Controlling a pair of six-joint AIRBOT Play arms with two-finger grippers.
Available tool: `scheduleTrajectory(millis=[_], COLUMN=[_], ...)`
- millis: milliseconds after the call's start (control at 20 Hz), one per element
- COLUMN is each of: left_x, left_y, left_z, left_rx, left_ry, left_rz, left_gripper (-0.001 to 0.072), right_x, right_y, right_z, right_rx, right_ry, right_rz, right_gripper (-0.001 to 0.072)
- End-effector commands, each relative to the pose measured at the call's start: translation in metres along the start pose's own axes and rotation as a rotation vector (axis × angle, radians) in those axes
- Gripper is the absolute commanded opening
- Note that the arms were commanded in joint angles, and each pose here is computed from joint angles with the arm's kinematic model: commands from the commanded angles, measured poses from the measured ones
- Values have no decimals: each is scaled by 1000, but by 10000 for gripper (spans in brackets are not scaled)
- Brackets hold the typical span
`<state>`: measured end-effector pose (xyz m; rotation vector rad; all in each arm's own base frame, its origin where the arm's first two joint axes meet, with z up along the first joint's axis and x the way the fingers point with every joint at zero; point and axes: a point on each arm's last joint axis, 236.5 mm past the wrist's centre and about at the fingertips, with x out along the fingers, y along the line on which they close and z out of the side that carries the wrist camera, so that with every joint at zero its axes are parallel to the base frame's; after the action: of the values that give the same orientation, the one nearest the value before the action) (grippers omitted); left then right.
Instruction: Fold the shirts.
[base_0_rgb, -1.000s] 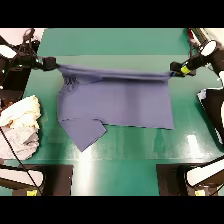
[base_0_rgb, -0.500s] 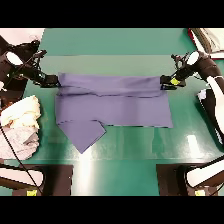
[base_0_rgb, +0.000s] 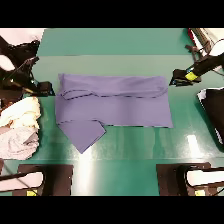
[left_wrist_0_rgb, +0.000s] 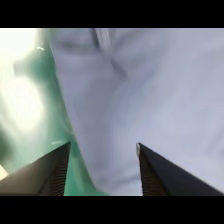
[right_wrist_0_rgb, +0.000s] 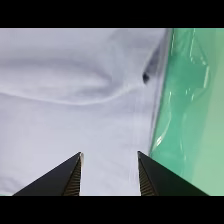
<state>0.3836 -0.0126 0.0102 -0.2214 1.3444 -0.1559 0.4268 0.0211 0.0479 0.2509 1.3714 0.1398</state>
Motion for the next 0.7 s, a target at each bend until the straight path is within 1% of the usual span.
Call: scheduleTrajectory(millis=[0,100,250,450,650], left_x=[6,21,39,51,61], left_y=[-17,-23,-26,-44,-47], left_z=[-63,-113,-164,-181,-197], left_rx=[-131,-216,-300,-368,-399], left_ry=[-39,-19,29,73,114], left_rz=[-65,-95,-113,-200,-216], left_gripper=[501,500,501,501,501], right_x=[-33,-40,-38,-37,-36], right_y=[1,3,12,18,19], right_z=[1,2,1,2,1], right_rx=[-7,-13,-33,-48,-48], right_ry=[-73,-97,-93,-95,-91], right_rz=[-1,0,4,8,8], right_gripper=[410,410,410,410,410])
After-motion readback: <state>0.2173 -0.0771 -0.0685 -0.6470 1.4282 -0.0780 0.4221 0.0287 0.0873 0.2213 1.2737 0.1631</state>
